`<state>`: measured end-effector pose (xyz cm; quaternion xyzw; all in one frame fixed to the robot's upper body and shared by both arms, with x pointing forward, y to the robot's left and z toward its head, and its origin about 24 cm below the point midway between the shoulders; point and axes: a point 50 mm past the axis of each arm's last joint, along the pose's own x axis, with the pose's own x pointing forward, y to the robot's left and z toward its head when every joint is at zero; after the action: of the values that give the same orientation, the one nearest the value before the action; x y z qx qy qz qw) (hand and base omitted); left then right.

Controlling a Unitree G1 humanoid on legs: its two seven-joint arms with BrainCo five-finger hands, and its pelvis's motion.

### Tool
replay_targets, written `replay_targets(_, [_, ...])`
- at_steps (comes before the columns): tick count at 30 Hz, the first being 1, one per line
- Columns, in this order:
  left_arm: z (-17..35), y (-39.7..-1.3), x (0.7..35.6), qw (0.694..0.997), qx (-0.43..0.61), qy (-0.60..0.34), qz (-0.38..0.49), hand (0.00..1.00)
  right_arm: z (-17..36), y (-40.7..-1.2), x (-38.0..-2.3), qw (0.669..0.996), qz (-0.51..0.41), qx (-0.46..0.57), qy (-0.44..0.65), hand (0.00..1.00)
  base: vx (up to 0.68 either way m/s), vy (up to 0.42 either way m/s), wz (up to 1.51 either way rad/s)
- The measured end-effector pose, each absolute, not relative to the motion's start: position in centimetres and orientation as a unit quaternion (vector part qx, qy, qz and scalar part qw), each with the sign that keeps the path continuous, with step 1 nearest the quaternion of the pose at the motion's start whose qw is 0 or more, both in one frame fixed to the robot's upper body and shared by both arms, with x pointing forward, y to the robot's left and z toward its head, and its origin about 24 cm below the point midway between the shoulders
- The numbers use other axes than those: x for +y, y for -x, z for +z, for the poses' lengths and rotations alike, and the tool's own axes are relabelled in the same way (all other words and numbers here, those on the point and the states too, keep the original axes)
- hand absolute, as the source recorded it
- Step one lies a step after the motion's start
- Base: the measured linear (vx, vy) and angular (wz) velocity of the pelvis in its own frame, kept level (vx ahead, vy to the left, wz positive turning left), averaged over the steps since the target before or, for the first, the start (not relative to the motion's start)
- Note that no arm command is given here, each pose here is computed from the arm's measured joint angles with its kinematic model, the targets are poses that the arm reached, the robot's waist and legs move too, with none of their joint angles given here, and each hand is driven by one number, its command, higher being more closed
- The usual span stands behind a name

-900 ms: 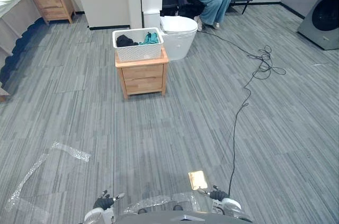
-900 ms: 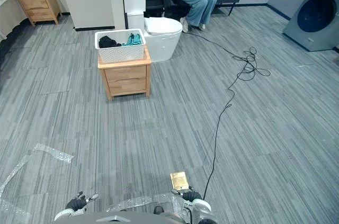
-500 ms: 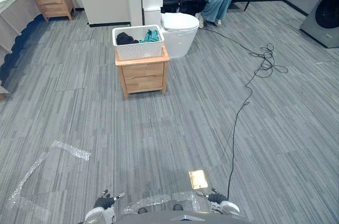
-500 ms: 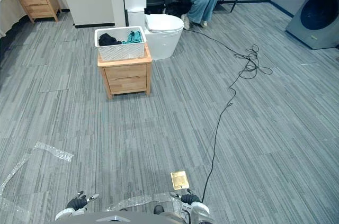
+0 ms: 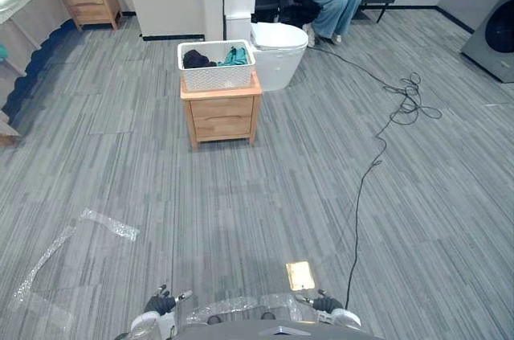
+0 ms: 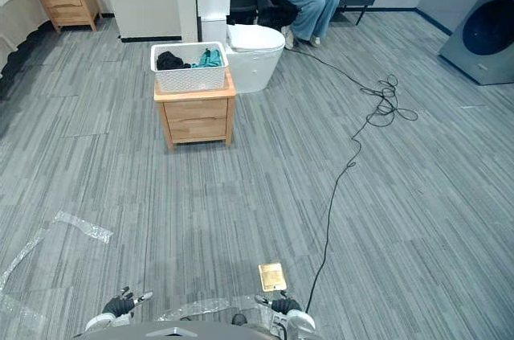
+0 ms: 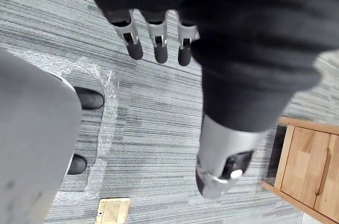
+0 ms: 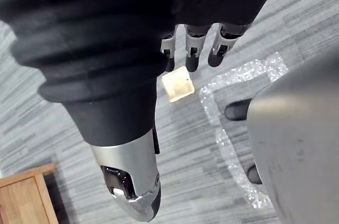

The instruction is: Pick up the laundry basket with both hands and put the clothes into the washing machine.

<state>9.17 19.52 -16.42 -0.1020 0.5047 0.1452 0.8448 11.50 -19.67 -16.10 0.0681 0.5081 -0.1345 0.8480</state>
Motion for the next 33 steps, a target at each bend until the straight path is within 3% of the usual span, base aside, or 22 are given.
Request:
replay_targets(13, [-16.3,-9.5,19.7,0.848,0.5,0.103,0.142,0.0,-16.0,-11.9,-19.8,0.848,-0.149,0.501,-0.087,0.0,-0.04,-0.025,-0.01])
replay_targets(21, [-15.6,-11.6,20.0,0.864,0.47,0.108,0.141,0.0,-15.4,-12.9,-20.8,0.845,-0.226,0.453,-0.172,0.0,0.04,0.018,0.21])
replay_targets(26, [-15.4,-12.7,19.3,0.87,0.462,0.112,0.132,0.0,-15.2,-13.3,-21.1,0.835,-0.256,0.44,-0.207,0.0,0.26,-0.01,-0.09])
replay_targets(33, [-14.8,-13.5,20.1,0.874,0.435,0.145,0.16,0.0,-16.0,-10.4,-22.2,0.791,-0.328,0.452,-0.251,0.0,0.51,-0.34,0.2])
